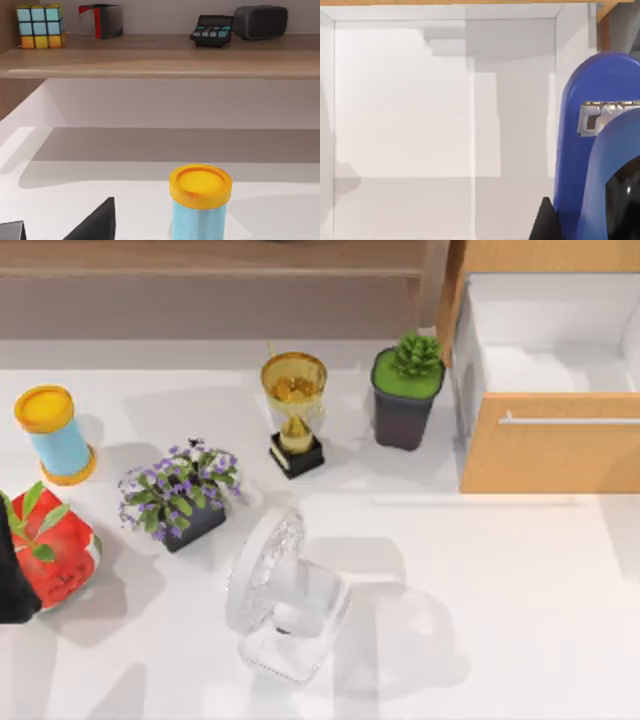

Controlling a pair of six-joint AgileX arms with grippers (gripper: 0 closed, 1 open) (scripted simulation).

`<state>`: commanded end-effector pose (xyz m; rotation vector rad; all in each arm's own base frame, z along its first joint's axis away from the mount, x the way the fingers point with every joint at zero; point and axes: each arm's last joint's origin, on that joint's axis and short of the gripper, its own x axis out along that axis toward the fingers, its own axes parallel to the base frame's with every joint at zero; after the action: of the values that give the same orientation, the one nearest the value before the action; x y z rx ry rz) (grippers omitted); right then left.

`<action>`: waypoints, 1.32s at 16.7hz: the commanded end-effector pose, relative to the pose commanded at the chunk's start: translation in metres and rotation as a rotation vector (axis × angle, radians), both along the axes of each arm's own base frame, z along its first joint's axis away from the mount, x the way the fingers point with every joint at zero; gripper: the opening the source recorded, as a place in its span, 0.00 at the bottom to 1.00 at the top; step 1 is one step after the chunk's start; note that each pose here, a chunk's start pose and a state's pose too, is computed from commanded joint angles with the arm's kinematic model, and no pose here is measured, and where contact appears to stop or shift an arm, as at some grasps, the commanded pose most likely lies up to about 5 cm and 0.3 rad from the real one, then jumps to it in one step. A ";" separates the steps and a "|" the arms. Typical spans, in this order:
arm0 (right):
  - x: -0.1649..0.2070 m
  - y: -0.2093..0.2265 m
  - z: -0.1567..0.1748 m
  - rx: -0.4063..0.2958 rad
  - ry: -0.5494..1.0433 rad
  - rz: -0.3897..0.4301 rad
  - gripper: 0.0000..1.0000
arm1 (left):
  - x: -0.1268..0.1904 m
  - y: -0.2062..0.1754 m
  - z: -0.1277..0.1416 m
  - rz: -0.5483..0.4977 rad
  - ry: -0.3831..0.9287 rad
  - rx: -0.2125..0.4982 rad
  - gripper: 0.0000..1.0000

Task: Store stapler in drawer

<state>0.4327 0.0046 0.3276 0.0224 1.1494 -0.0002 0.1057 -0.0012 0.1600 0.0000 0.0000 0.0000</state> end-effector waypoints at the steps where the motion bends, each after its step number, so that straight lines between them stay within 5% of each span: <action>1: 0.009 0.014 -0.015 0.010 0.035 0.004 0.00 | 0.000 0.000 0.000 0.000 0.000 0.000 1.00; 10: 0.043 0.069 -0.162 -0.023 0.404 -0.006 0.00 | 0.000 0.000 0.000 0.000 0.000 0.000 1.00; 22: 0.043 0.069 -0.178 -0.026 0.422 -0.008 0.00 | 0.000 0.000 0.000 0.000 0.000 0.000 1.00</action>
<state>0.4754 0.0733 0.1496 0.0037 1.5707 -0.0283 0.1057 -0.0012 0.1600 0.0000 0.0000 0.0000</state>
